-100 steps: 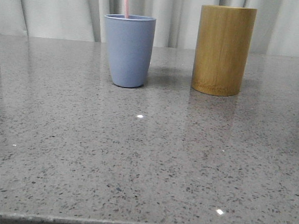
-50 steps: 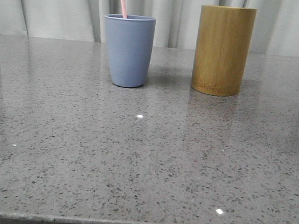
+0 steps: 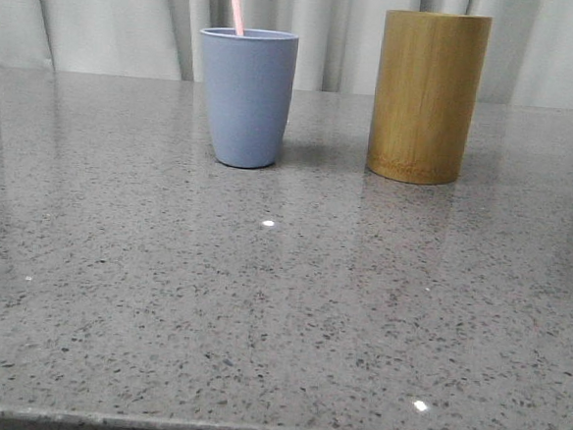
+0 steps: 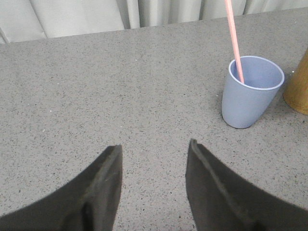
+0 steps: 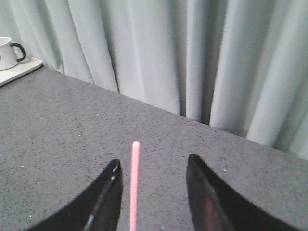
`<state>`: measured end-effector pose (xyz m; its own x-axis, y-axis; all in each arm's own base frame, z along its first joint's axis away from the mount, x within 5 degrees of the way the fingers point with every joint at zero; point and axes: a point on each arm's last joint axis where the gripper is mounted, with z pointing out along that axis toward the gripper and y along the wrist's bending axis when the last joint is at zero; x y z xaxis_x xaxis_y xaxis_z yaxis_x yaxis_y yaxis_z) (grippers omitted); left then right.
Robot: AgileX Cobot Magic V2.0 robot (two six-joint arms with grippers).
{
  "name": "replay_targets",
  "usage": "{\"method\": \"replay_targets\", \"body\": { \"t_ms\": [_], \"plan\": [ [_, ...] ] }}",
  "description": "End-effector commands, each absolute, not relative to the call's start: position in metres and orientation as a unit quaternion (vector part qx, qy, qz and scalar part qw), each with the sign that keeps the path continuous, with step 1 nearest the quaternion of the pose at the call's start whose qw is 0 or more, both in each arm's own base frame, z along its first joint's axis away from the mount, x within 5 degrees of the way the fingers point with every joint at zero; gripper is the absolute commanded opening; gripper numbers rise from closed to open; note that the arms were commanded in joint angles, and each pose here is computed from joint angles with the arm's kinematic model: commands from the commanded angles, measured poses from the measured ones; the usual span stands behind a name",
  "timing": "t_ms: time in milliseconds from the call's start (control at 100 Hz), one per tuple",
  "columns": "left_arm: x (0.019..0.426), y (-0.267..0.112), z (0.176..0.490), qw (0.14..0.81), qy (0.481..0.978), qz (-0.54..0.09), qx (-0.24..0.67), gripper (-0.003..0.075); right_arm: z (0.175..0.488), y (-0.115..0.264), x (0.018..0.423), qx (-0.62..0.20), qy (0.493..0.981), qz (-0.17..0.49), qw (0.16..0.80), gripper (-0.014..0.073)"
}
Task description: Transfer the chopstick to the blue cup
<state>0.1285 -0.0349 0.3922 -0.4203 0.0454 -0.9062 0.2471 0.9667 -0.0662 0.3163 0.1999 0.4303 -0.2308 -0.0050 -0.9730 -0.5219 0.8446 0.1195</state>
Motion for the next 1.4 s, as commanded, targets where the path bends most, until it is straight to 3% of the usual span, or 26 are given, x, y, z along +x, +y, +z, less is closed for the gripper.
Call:
{"method": "replay_targets", "body": {
  "t_ms": [0,510,1079,1179,1389],
  "plan": [
    [0.128,-0.034,0.408,0.577,0.807,-0.103,0.078,0.0314,0.461,0.17,0.294,-0.151,0.714,0.22,0.647,0.034],
    [0.122,-0.031,0.394,0.597,0.793,-0.095,0.073,0.0314,0.426,0.077,0.228,-0.078,0.727,0.153,0.665,0.034],
    [0.108,-0.026,0.356,0.611,0.783,-0.094,0.067,0.031,0.373,0.038,0.132,-0.059,0.707,0.141,0.691,0.0337],
    [0.102,-0.025,0.35,0.616,0.779,-0.095,0.066,0.0266,0.362,0.034,0.117,-0.059,0.702,0.142,0.695,0.0285],
    [0.086,-0.021,0.336,0.624,0.772,-0.096,0.066,0.0117,0.34,0.027,0.091,-0.058,0.689,0.144,0.708,0.0057]
  ]
}}
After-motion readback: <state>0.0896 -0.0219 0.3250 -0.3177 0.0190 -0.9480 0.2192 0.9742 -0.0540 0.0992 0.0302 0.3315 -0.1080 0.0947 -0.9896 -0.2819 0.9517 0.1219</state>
